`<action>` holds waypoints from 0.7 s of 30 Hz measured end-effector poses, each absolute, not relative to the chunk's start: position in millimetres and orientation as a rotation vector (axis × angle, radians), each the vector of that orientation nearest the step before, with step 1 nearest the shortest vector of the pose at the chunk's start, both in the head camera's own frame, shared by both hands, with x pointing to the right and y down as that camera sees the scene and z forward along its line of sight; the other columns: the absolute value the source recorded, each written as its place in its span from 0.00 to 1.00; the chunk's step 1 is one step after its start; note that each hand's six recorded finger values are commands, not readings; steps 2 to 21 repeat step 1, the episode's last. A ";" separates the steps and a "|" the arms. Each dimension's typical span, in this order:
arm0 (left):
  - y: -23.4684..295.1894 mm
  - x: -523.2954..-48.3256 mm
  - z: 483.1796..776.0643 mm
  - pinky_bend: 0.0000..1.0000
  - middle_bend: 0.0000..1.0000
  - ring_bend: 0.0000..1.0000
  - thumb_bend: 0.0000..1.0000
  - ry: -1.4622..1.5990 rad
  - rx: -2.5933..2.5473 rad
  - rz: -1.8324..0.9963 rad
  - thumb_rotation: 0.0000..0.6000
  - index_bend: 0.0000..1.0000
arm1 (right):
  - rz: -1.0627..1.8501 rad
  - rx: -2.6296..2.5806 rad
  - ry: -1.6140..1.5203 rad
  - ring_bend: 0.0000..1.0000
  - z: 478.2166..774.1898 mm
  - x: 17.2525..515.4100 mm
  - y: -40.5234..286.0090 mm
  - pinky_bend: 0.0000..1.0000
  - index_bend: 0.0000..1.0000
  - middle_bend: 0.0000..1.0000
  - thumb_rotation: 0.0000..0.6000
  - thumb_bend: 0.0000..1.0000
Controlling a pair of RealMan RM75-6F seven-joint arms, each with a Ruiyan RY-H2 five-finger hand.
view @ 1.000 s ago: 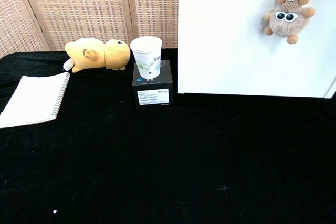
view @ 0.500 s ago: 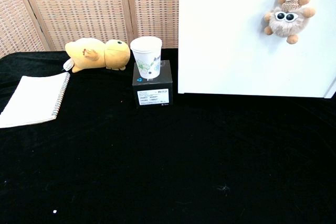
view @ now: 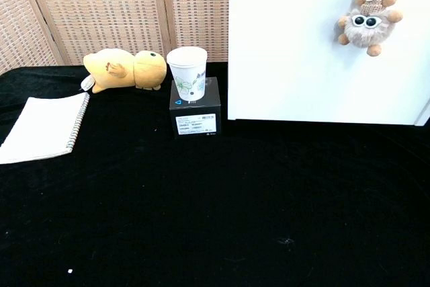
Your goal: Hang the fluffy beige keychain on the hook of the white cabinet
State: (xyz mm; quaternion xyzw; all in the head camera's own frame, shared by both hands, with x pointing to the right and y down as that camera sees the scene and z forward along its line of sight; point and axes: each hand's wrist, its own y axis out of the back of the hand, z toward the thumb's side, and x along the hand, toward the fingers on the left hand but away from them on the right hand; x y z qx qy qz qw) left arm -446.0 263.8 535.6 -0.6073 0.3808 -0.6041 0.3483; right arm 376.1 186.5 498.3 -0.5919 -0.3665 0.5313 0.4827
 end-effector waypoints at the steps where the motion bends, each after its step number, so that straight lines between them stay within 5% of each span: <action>1: 264.0 -446.2 534.8 0.00 0.00 0.00 0.00 0.990 -1.573 -1.562 1.00 0.00 | 1.313 -1.447 -0.891 0.00 499.4 378.3 190.9 0.00 0.00 0.00 1.00 0.00; 21: 264.0 -446.2 534.8 0.00 0.00 0.00 0.00 0.990 -1.573 -1.562 1.00 0.00 | 1.313 -1.447 -0.891 0.00 499.4 378.3 190.9 0.00 0.00 0.00 1.00 0.00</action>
